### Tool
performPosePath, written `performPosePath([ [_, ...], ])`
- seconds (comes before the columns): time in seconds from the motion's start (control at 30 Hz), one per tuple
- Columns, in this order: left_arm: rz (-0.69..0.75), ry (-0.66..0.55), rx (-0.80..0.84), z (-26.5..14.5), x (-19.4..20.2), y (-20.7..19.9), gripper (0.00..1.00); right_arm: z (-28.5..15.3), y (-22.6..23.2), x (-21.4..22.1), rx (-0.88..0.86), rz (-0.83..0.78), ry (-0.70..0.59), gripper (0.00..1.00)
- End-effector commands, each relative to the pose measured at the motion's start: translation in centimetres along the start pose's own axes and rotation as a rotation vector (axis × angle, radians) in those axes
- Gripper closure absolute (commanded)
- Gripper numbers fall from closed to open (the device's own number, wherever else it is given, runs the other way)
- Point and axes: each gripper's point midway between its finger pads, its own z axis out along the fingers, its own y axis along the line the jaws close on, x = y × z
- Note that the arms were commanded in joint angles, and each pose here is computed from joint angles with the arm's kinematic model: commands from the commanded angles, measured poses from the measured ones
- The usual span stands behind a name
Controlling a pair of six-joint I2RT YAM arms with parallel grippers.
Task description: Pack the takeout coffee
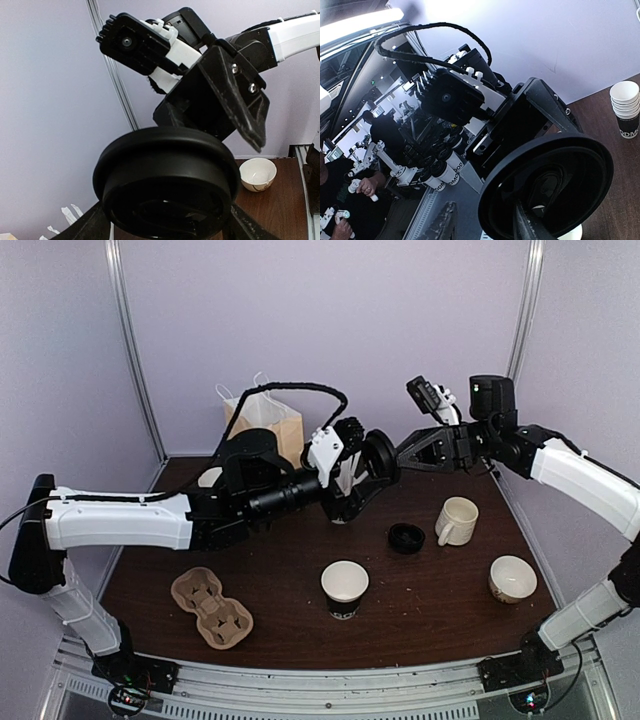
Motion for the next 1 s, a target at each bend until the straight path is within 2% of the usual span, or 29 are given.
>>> performPosePath([
  [0.0, -0.005, -0.003, -0.021, -1.1, -2.0, 1.2, 0.25, -0.8, 0.3, -0.6, 0.034, -0.043, -0.022, 0.56],
  [0.13, -0.050, 0.162, -0.008, -2.8, 0.1, 1.1, 0.27, -3.2, -0.2, -1.4, 0.113, -0.056, -0.060, 0.46],
  [0.23, -0.099, 0.320, 0.020, -4.6, 1.7, 0.7, 0.27, -5.9, -2.5, -1.3, 0.316, -0.065, -0.064, 0.43],
  [0.37, -0.135, 0.547, 0.092, -7.5, 4.2, -0.9, 0.27, -9.5, -7.1, 2.6, 0.731, -0.142, 0.159, 0.43],
  [0.5, -0.149, 0.737, 0.119, -9.9, 6.4, -2.8, 0.27, -13.1, -10.3, 5.4, 1.001, -0.160, 0.224, 0.43],
  [0.7, -0.086, 0.958, 0.201, -11.1, 9.2, -5.7, 0.27, -13.8, -12.2, 9.9, 1.046, -0.081, 0.286, 0.42],
  [0.97, -0.045, 1.103, 0.233, -10.0, 12.2, -6.9, 0.27, -12.6, -13.3, 14.1, 0.970, -0.072, 0.287, 0.39],
])
